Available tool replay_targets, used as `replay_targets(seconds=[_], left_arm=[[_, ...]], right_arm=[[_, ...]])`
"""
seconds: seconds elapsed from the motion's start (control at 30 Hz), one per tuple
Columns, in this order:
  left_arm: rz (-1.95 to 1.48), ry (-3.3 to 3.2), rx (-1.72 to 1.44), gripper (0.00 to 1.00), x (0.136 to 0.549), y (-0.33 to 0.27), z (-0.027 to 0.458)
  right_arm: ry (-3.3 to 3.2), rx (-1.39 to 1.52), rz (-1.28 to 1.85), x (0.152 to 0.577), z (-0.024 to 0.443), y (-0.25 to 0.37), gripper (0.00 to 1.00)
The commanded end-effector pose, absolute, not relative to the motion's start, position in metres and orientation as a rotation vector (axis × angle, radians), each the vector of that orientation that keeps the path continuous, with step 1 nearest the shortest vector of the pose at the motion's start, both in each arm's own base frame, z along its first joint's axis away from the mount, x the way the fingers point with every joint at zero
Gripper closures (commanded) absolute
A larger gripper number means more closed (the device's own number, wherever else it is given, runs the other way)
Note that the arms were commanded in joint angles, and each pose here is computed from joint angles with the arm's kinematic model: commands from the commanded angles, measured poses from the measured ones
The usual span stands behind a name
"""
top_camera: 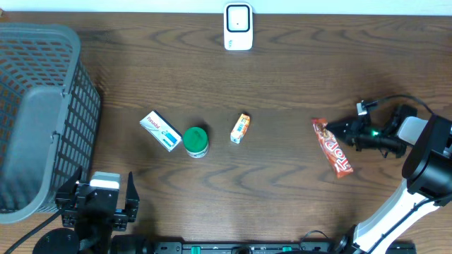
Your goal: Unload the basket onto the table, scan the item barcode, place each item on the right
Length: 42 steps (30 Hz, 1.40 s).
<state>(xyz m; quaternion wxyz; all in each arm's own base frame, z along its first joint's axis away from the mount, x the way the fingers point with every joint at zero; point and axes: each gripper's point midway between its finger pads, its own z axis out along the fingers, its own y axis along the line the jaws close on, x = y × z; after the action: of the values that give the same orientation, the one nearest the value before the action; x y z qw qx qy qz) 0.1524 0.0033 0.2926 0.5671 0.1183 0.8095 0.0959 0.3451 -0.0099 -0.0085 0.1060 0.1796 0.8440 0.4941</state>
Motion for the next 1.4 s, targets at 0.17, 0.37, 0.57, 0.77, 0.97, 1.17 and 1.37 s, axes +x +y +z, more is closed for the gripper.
replay_targets(seconds=[0.17,0.37,0.57,0.77,0.97,1.17,1.37], left_arm=[[0.216,1.909,0.268,0.14,0.153,0.003,0.292],[0.216,1.909,0.268,0.14,0.153,0.003,0.292],[0.216,1.909,0.268,0.14,0.153,0.003,0.292],[0.216,1.909,0.268,0.14,0.153,0.003,0.292],[0.216,1.909,0.268,0.14,0.153,0.003,0.292],[0.215,1.909,0.268,0.14,0.153,0.003,0.292],[0.216,1.909,0.268,0.14,0.153,0.003,0.292]], right_arm=[[2.598,0.261,1.428,0.318,0.026,0.032,0.98],[2.438,0.093,1.44,0.335,0.108,0.069,0.98],[2.196,-0.086,1.32,0.36,0.199,0.093,0.99],[2.237,-0.057,1.064,0.351,0.216,0.09,0.47],[2.581,-0.051,0.634,0.314,0.153,0.064,0.09],[2.656,-0.271,0.441,0.308,0.132,0.093,0.01],[2.665,-0.389,-0.018,0.311,0.11,0.108,0.06]])
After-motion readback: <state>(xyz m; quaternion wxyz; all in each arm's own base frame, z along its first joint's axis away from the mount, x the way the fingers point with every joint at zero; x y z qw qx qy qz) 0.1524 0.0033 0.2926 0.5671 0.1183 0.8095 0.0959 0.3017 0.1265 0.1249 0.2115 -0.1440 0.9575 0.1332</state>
